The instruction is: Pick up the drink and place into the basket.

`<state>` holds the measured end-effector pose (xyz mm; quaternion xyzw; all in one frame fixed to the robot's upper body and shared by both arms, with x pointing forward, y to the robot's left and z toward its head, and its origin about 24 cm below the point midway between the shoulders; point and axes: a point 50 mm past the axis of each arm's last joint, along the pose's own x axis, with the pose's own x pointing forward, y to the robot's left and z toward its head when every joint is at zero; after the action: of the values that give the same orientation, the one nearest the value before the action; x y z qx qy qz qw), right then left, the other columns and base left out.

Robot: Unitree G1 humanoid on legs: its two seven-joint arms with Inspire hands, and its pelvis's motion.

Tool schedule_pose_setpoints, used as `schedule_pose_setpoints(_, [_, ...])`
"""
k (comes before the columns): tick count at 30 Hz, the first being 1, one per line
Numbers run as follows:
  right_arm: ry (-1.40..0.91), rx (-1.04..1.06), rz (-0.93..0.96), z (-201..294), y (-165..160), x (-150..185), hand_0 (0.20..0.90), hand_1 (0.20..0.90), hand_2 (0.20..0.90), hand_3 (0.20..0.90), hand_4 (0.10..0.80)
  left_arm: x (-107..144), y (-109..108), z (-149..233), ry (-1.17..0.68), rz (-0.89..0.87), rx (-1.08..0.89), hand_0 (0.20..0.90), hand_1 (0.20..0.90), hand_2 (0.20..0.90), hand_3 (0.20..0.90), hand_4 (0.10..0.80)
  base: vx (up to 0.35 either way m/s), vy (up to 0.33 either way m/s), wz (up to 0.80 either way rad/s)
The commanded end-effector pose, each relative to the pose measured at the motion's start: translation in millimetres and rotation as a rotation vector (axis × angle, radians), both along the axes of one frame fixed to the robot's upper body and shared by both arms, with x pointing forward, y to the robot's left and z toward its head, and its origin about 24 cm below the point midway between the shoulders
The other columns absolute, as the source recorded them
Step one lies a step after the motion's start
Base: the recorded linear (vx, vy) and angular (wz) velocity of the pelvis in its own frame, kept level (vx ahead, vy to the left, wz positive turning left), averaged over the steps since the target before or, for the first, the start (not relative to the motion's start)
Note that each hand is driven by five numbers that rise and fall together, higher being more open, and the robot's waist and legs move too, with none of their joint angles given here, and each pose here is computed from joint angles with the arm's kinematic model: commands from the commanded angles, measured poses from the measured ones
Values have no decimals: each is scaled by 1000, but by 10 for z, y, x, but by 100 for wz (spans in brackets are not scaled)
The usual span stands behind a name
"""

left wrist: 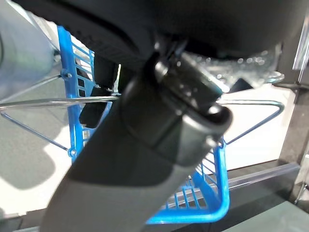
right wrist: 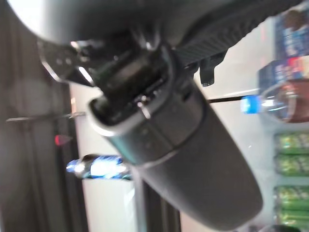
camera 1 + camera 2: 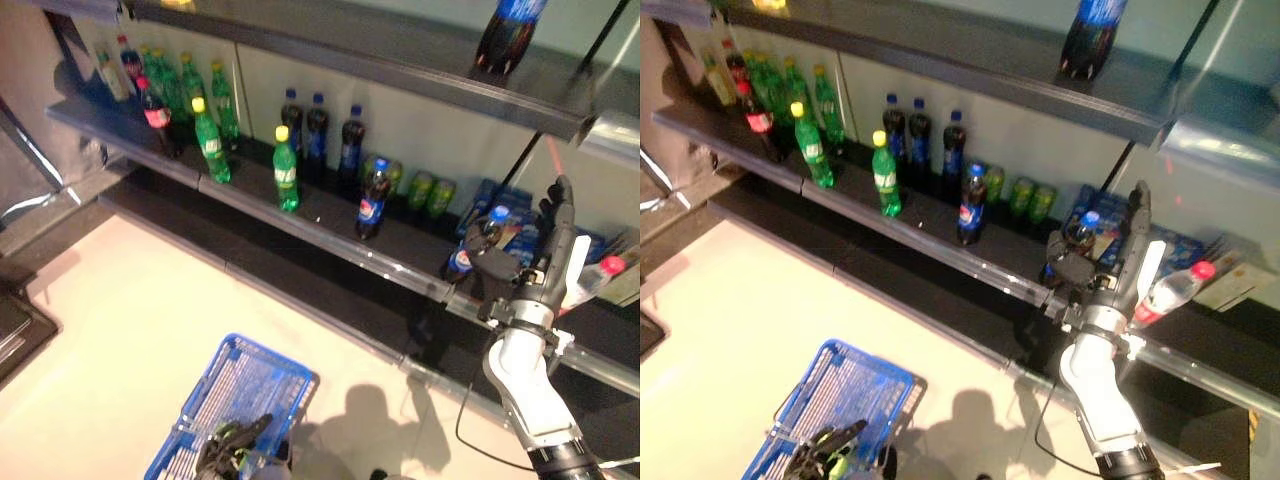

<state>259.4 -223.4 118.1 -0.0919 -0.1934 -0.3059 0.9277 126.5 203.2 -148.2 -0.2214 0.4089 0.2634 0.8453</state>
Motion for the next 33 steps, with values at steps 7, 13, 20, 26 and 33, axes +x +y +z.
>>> schedule_pose_setpoints(7, [-354, 55, -49, 658, 136, 100, 900, 900, 900, 900, 800, -115, -12, -10, 43, -48, 56, 300, 300, 300, 200, 100, -95, 17, -5])
schedule_pose_setpoints(13, [-412, 79, -86, 817, 131, 150, 900, 900, 900, 900, 800, 36, -40, 47, -8, -74, 57, 300, 300, 300, 200, 100, -64, -4, -10])
schedule_pose_setpoints(20, [-487, 85, -150, 1084, 126, 264, 900, 900, 900, 900, 800, 214, -37, 123, -70, -95, 53, 300, 300, 300, 200, 100, -70, -23, -5])
schedule_pose_setpoints(26, [-546, 79, -158, 1322, 135, 321, 900, 900, 900, 900, 800, 362, -46, 197, -122, -121, 53, 300, 300, 300, 200, 100, -25, -9, -1])
schedule_pose_setpoints(33, [-592, 94, -166, 1567, 153, 371, 900, 900, 900, 900, 800, 475, -72, 257, -155, -136, 44, 300, 300, 300, 200, 100, 7, -6, -3])
